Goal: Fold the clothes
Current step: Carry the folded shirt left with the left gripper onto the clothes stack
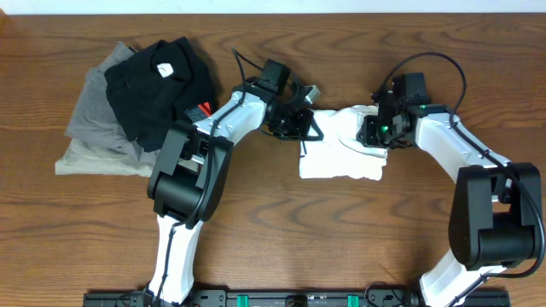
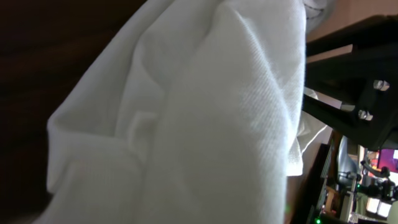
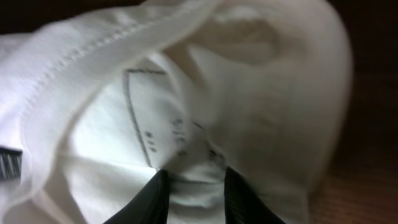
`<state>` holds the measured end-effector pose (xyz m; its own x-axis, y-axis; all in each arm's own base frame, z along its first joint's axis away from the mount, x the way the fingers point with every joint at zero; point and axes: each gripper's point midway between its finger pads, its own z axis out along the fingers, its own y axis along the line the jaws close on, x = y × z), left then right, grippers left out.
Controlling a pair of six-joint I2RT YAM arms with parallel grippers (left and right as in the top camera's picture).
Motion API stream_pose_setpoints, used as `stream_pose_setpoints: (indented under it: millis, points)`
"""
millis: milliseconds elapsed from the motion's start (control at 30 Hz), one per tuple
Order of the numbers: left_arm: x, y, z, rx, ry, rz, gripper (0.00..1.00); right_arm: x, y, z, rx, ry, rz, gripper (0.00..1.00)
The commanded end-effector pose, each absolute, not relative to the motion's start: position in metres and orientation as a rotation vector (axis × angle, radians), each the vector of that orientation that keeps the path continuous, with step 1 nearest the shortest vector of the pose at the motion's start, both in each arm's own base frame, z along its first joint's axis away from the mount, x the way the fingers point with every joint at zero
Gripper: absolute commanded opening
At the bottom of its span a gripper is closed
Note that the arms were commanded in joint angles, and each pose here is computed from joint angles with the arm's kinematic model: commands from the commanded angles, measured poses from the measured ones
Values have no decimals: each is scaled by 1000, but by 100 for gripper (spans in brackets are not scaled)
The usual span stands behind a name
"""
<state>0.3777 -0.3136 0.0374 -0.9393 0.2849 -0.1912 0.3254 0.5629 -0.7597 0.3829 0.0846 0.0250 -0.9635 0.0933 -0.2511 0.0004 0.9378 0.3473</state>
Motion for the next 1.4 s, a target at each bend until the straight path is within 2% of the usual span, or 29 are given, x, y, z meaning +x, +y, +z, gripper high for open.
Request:
stream_pose_setpoints:
  millis: [0, 267, 433, 533, 800, 833, 900, 967, 1033, 1100, 1167, 1267, 1367]
  points:
    - [398, -294, 82, 524, 2622, -1319, 6, 392, 76, 59, 114, 2737, 576, 27]
    - [438, -203, 214, 441, 2304, -1157, 6, 407, 52, 161, 102, 2430, 530, 33]
    - [452, -114, 270, 292, 2175, -979, 6, 407, 53, 180, 88, 2376, 528, 34]
    - [460, -47, 263, 137, 2209, -821, 6, 405, 53, 178, 105, 2390, 535, 34]
    - [443, 87, 162, -286, 2527, -454, 7, 403, 54, 177, 120, 2397, 552, 32]
    - [441, 99, 152, -326, 2550, -418, 15, 403, 55, 177, 118, 2398, 560, 31]
    - [441, 114, 137, -372, 2572, -377, 40, 402, 56, 177, 116, 2401, 568, 31]
    - [442, 128, 128, -404, 2583, -328, 43, 401, 56, 176, 117, 2404, 568, 31]
    - [441, 137, 123, -425, 2591, -279, 59, 401, 56, 176, 119, 2407, 568, 31]
    - [439, 143, 122, -438, 2599, -229, 69, 399, 56, 175, 120, 2414, 569, 31]
    - [436, 148, 127, -448, 2604, -185, 75, 398, 57, 174, 121, 2420, 572, 31]
    - [430, 146, 152, -444, 2585, -174, 98, 397, 56, 173, 122, 2424, 572, 31]
    - [424, 143, 202, -417, 2512, -145, 98, 398, 56, 175, 92, 2417, 561, 33]
